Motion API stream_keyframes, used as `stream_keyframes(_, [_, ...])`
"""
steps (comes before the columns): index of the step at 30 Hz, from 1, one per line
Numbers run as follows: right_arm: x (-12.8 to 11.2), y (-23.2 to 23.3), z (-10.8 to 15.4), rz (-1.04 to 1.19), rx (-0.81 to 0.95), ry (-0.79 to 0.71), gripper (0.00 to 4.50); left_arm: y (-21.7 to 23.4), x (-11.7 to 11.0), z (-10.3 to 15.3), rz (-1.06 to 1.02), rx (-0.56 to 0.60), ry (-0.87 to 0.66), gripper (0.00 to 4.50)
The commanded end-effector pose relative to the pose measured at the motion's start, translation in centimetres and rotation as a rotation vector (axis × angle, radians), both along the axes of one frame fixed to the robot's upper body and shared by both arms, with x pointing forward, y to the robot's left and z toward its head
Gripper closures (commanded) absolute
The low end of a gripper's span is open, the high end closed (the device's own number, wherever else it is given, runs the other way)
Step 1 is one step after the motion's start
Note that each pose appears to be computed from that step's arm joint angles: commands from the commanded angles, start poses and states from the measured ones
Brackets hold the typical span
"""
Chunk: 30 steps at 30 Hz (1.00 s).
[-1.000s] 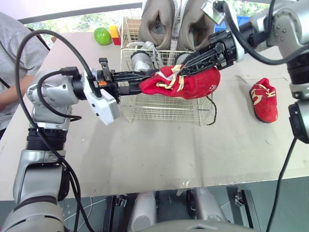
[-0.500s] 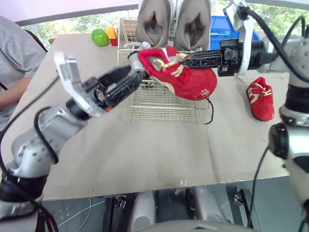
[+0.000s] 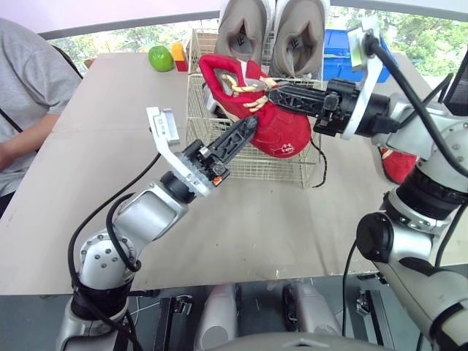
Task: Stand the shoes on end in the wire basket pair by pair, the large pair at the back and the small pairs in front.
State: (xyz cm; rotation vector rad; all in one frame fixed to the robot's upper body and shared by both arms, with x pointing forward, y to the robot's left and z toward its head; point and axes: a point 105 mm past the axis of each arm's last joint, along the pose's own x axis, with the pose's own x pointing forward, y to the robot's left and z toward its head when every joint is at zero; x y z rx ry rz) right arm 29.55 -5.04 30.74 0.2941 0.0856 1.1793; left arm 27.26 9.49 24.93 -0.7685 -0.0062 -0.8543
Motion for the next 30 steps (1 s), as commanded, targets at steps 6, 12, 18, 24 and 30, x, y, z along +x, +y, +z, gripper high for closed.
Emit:
stream_keyframes(6, [-1.0,-0.6,-0.1,-0.030,0.056,-0.024,4.50,0.1,0.6,1.9,-0.034,0.064,-0.101,4.49])
stream_keyframes(12, [-3.1,-2.0,-0.2,-0.131,-0.013,-0.325,1.93,3.4,1.0,5.0,0.001,0.249,-0.358,4.50])
stream_keyframes(18, [-6.1,-3.2,-2.7,-0.066,-0.115,-0.483,1.18,8.2,2.4,6.2,0.096,0.671,-0.692,4.50])
stream_keyframes(24, [-7.0,-3.9,-3.9,-0.061,-0.130,-0.501,1.18,9.9,3.7,4.9,0.075,0.851,-0.821,4.50])
stream_keyframes(30, [-8.1,-4.6,-4.2,-0.070,-0.140,-0.530,1.18,10.3,4.1,1.9,0.045,0.932,-0.794,4.50])
